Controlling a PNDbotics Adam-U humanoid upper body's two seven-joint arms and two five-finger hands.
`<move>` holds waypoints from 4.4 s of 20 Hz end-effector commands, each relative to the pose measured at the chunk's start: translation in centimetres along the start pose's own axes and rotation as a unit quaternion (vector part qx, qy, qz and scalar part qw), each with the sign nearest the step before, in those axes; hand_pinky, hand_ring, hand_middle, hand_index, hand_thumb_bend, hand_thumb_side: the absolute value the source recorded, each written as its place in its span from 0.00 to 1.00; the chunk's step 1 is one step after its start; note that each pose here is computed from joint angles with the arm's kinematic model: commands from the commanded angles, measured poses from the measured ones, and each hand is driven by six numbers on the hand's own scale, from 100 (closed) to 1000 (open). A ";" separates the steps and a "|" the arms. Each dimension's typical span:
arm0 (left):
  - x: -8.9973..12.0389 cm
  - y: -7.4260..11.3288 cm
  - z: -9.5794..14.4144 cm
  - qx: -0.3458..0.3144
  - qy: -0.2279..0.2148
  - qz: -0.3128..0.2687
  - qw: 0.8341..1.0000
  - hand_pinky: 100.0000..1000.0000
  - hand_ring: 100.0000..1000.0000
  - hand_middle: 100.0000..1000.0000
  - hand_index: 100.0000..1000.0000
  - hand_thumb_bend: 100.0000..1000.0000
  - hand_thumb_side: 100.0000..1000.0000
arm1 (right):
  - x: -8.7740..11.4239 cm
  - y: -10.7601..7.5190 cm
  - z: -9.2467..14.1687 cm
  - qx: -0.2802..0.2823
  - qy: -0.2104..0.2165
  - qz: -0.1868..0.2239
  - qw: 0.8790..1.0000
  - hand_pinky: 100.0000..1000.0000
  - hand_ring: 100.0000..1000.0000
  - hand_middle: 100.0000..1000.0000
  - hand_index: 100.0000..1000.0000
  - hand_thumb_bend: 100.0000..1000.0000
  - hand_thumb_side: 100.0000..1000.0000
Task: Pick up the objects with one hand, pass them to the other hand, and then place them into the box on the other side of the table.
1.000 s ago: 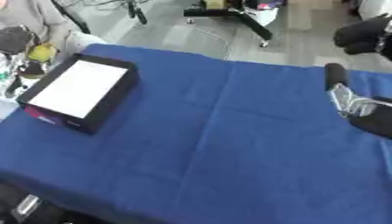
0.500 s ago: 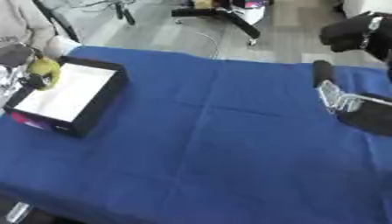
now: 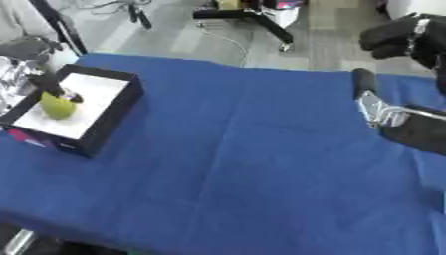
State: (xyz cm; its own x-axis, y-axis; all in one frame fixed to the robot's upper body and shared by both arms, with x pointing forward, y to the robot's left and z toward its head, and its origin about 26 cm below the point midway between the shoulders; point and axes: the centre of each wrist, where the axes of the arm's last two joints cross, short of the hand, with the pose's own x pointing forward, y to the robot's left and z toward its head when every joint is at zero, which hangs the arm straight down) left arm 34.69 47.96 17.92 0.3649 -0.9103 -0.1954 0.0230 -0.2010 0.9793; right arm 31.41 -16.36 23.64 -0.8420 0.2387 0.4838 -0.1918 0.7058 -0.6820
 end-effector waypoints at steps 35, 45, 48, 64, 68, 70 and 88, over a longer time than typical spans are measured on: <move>19.1 2.3 11.8 0.105 -0.348 0.563 0.743 0.75 0.53 0.54 0.75 0.78 0.36 | -20.7 -12.9 10.2 0.096 0.415 0.161 0.890 0.82 0.90 0.90 0.94 0.43 0.36; 20.0 2.4 12.0 0.096 -0.358 0.568 0.735 0.74 0.52 0.54 0.75 0.78 0.37 | -23.3 -11.9 11.3 0.012 0.556 0.205 0.805 0.81 0.88 0.89 0.93 0.45 0.37; 20.2 2.6 12.1 0.096 -0.363 0.569 0.731 0.74 0.52 0.53 0.75 0.78 0.37 | -23.7 -11.8 12.0 -0.017 0.588 0.225 0.777 0.81 0.87 0.87 0.93 0.45 0.35; 20.5 2.8 12.1 0.097 -0.364 0.572 0.728 0.74 0.52 0.53 0.75 0.77 0.37 | -24.7 -10.7 15.5 -0.131 0.639 0.268 0.709 0.68 0.64 0.50 0.64 0.22 0.07; 20.6 2.8 12.1 0.097 -0.362 0.574 0.728 0.74 0.52 0.53 0.75 0.77 0.37 | -24.7 -10.6 15.3 -0.156 0.626 0.279 0.712 0.66 0.60 0.44 0.57 0.19 0.02; 20.6 2.8 12.1 0.097 -0.362 0.574 0.728 0.74 0.52 0.53 0.75 0.77 0.37 | -24.7 -10.5 15.3 -0.162 0.622 0.281 0.713 0.66 0.60 0.44 0.57 0.23 0.03; 20.6 2.8 12.1 0.099 -0.360 0.575 0.728 0.74 0.51 0.53 0.75 0.78 0.37 | -24.1 -11.6 13.2 -0.187 0.581 0.287 0.739 0.72 0.76 0.76 0.85 0.47 0.32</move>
State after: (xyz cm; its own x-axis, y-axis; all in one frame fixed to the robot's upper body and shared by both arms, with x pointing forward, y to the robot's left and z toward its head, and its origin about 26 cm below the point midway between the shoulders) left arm 30.99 24.18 15.25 -0.5279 -0.4508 0.7198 -0.0599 0.8652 0.4979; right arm 46.85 -38.55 10.21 0.3335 0.8241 0.4578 0.3223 0.3568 -0.8769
